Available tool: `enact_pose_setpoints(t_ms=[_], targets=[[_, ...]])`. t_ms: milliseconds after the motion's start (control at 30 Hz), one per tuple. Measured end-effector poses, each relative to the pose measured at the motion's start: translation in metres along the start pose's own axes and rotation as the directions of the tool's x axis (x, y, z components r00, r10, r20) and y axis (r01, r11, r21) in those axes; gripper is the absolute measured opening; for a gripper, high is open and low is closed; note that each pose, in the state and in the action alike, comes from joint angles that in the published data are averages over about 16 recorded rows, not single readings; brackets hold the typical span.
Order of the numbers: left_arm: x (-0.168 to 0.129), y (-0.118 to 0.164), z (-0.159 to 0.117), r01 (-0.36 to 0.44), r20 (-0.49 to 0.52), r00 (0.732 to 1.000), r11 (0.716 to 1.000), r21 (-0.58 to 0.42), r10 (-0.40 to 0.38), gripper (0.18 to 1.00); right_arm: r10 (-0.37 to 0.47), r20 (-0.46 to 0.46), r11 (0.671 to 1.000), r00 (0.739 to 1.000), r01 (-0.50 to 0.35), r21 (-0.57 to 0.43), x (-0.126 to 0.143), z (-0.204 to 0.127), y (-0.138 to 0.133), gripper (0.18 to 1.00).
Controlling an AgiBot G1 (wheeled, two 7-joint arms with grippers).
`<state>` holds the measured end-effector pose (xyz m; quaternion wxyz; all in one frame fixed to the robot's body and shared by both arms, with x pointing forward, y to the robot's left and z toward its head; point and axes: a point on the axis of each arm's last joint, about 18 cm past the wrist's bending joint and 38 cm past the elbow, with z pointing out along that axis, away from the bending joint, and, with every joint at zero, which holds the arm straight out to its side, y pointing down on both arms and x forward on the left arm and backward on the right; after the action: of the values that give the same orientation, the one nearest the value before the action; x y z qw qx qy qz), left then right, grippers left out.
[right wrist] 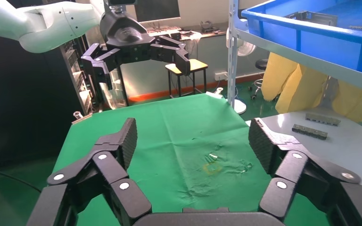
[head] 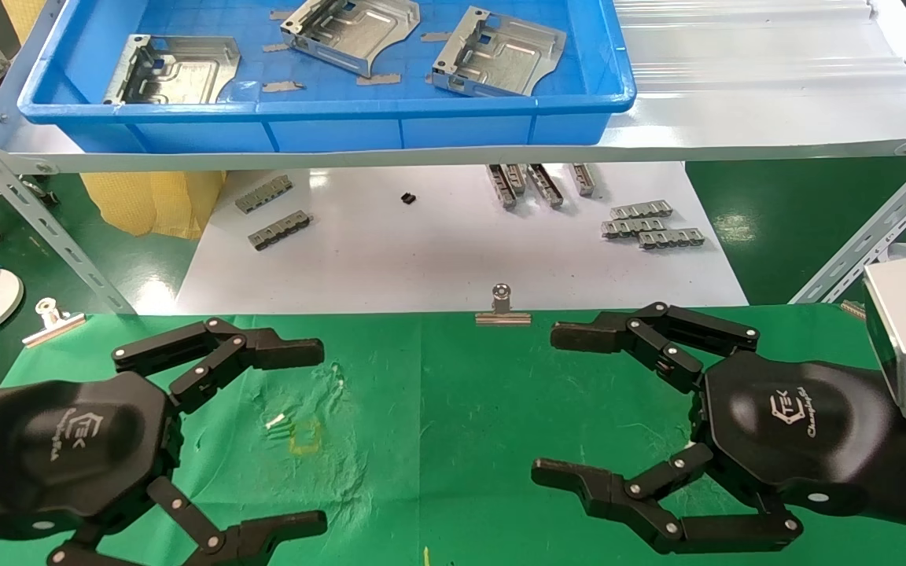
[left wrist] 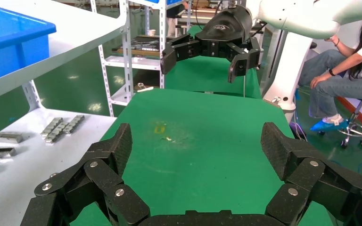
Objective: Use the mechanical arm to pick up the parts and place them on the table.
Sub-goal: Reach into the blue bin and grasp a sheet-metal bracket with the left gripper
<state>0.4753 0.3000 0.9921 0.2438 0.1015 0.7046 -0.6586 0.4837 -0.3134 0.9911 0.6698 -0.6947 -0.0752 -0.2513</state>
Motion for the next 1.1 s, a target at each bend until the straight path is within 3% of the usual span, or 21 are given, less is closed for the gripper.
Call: enact_pose_setpoints(t_ms=[267, 800, 1100], targets=[[0.0000, 0.0000, 0.0000, 0.000, 0.000, 1.000, 1.000, 0.000, 0.000, 1.001, 0.000, 0.000, 1.000, 1.000, 0.000, 0.000, 0.0000, 0.0000, 0.0000, 0.809], [0.0000, 0.0000, 0.0000, 0.000, 0.000, 1.000, 1.000, 0.000, 0.000, 1.001, 0.000, 0.000, 1.000, 1.000, 0.000, 0.000, 0.0000, 0.0000, 0.0000, 0.426], [-0.0045, -0.0073, 0.0016, -0.017, 0.006, 1.000, 1.000, 0.007, 0.017, 1.001, 0.000, 0.000, 1.000, 1.000, 0.000, 0.000, 0.0000, 0.0000, 0.0000, 0.283]])
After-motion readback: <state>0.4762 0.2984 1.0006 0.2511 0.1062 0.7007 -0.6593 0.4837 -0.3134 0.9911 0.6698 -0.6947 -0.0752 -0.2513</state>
